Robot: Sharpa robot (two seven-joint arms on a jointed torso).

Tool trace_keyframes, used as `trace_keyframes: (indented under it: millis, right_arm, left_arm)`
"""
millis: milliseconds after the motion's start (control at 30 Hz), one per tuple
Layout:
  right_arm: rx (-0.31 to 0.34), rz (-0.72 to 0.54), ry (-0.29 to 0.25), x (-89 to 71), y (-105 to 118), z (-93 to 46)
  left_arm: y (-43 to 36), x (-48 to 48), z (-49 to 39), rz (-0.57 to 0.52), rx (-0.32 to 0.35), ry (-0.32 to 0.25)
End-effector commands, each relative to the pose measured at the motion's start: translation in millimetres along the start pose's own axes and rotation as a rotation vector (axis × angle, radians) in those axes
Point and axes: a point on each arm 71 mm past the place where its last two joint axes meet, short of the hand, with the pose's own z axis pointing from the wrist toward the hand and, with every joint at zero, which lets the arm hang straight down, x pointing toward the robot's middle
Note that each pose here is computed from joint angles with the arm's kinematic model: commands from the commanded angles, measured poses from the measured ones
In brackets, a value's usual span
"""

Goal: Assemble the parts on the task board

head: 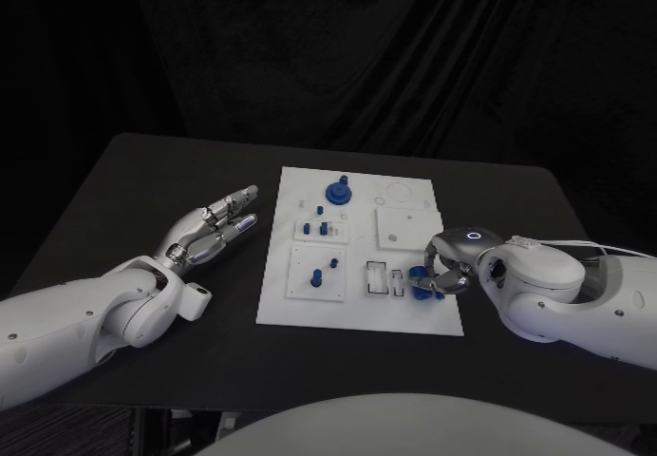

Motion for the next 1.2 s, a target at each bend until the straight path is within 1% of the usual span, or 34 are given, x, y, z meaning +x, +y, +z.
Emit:
trace_keyframes:
  millis: [33,367,700,900,1000,1200]
  right_arm:
    - [-0.005,0.011,0.029,3.5,1.4,0.7]
    - [-0.022,0.016,0.055,5.8,5.5,4.1]
    - [-0.031,0.042,0.109,9.7,8.1,8.8]
    - [-0.023,0.104,0.139,12.0,6.6,10.0]
    - [-0.014,0.164,0.149,12.8,5.2,10.2]
    - [0.004,0.263,0.139,12.3,2.2,9.8]
  left_arm:
    - [-6.7,2.4,-0.2,-0.015,0.094,0.011]
    - [-6.3,2.9,-0.4,-0.018,0.091,0.013]
    - [-6.0,3.4,-0.4,-0.020,0.087,0.016]
    - [-5.9,3.0,-1.0,-0.020,0.085,0.015]
    - [-5.7,2.7,-1.2,-0.019,0.084,0.014]
    - [-5.4,3.2,-1.2,-0.021,0.084,0.016]
